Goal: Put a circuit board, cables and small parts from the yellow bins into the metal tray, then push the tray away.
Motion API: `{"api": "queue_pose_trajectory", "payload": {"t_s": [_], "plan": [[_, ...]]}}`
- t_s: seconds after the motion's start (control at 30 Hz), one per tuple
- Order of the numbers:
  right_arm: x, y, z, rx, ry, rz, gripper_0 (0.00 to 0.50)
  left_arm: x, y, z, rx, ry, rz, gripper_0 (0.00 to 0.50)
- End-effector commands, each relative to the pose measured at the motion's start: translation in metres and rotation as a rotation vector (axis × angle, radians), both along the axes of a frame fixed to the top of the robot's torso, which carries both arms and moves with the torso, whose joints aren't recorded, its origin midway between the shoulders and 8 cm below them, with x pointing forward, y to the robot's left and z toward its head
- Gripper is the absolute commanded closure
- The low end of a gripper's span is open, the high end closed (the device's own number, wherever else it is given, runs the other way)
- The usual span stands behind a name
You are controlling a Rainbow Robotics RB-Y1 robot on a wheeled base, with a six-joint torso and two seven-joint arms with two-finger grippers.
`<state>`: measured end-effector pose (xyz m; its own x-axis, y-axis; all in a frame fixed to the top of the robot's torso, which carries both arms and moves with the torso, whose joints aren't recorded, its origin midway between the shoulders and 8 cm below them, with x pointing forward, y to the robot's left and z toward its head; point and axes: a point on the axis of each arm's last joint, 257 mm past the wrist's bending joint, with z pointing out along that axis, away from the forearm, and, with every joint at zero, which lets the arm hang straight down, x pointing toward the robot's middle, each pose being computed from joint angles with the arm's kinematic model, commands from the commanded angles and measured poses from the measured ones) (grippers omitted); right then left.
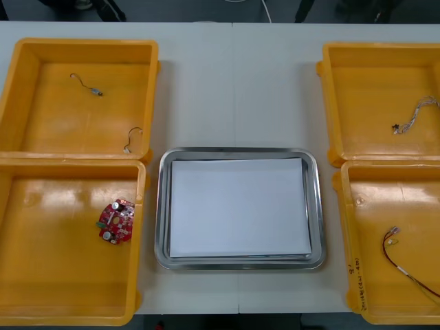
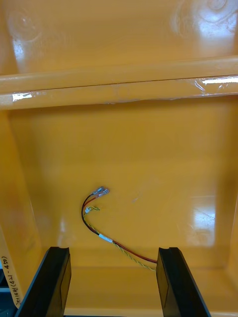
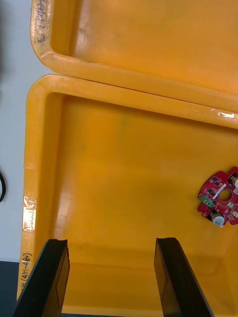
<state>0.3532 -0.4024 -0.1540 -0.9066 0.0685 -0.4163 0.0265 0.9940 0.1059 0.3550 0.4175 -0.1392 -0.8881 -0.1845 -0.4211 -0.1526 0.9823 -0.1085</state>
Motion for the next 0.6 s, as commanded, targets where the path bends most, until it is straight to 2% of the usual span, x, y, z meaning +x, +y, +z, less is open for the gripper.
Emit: {"api": "queue_pose_trajectory", "payload": {"t_s": [0.03,0.6], "plan": [[-0.0036,-0.0145,0.0172,-0.039,-0.025,-0.036,0.0,-0.0055,-0.0006,0.0024,0.043,-0.016,-0.092,0.0],[-0.0036,-0.0145,0.0172,-0.039,-0.025,-0.036,0.0,-0.0055,-0.0006,0.0024,0.043,-0.016,-0.092,0.0]]}}
